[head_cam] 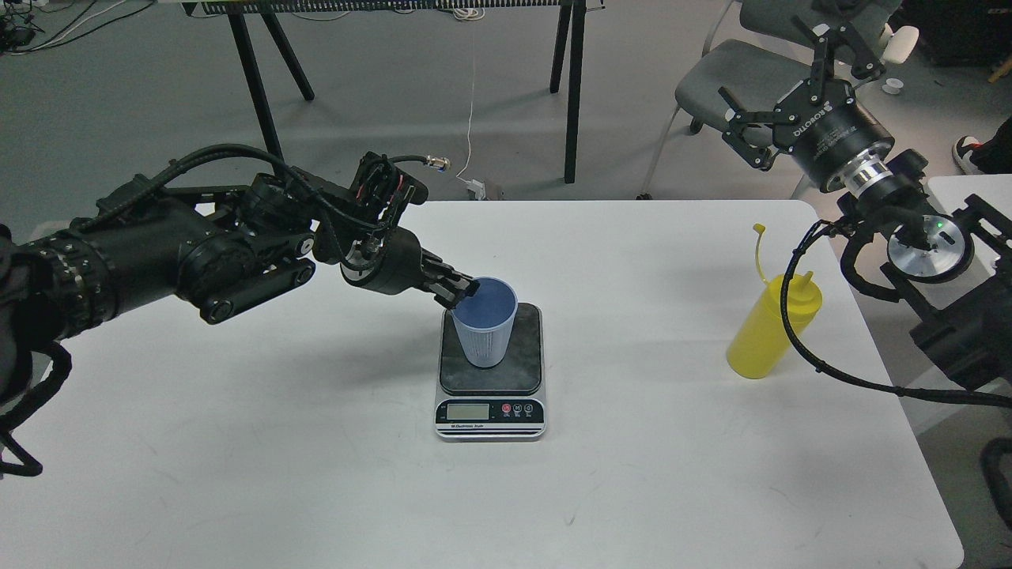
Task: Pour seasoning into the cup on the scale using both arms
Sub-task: 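Lift the blue cup with the left gripper and lower it onto the scale, then open the left gripper and withdraw it up from the cup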
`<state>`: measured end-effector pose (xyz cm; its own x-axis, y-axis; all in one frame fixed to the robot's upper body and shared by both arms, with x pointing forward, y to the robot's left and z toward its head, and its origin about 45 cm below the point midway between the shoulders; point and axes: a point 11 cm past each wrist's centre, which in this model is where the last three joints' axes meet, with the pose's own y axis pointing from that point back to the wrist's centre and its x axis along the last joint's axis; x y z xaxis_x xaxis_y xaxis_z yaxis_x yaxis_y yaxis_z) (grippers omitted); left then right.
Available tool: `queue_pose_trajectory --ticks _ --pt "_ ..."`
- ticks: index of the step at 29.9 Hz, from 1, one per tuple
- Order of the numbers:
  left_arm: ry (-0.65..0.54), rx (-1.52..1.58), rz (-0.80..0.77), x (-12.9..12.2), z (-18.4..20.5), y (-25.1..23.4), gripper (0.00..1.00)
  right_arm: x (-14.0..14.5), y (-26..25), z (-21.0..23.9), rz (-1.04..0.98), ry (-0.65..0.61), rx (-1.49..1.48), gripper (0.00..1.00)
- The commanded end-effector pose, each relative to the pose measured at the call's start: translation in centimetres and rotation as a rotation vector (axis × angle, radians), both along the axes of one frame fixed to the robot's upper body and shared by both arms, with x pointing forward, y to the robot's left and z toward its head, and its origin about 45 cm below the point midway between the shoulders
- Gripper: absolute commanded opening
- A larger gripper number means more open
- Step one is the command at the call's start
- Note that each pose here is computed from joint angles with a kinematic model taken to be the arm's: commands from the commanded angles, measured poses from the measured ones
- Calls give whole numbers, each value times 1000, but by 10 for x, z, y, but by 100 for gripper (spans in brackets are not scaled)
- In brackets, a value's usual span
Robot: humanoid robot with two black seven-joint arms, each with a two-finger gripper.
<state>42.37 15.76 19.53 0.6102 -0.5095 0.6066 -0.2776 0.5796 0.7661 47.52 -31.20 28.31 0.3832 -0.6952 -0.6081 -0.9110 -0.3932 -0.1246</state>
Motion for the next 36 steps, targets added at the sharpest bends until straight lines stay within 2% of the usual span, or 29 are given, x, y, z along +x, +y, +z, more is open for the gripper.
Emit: queue_pose_trajectory --ticks 1,6,9,11,18,24,28,31,33,36 --pt "3 -5 5 0 -1 1 8 0 1 -1 2 2 -1 99" --pt "17 -25 11 -3 -4 0 13 0 3 1 9 -2 -2 99" --pt "21 -46 16 -4 -4 -3 23 0 3 1 10 -3 -2 99" --pt "28 -70 26 -5 -3 -5 38 0 3 1 10 -3 -2 99" --pt "70 -186 110 0 7 -8 81 0 4 1 11 -3 -1 99" --pt "61 -246 198 12 24 12 85 0 4 0 13 -2 -1 99" --pt "17 -386 300 33 65 31 86 0 4 1 12 -3 -2 99" --pt "-14 -657 437 55 128 56 87 0 3 1 10 -2 -3 99" --pt "26 -930 543 67 166 71 87 0 3 2 10 -4 -1 99" --pt "142 -1292 765 82 173 127 87 0 1 3 5 -6 0 99"
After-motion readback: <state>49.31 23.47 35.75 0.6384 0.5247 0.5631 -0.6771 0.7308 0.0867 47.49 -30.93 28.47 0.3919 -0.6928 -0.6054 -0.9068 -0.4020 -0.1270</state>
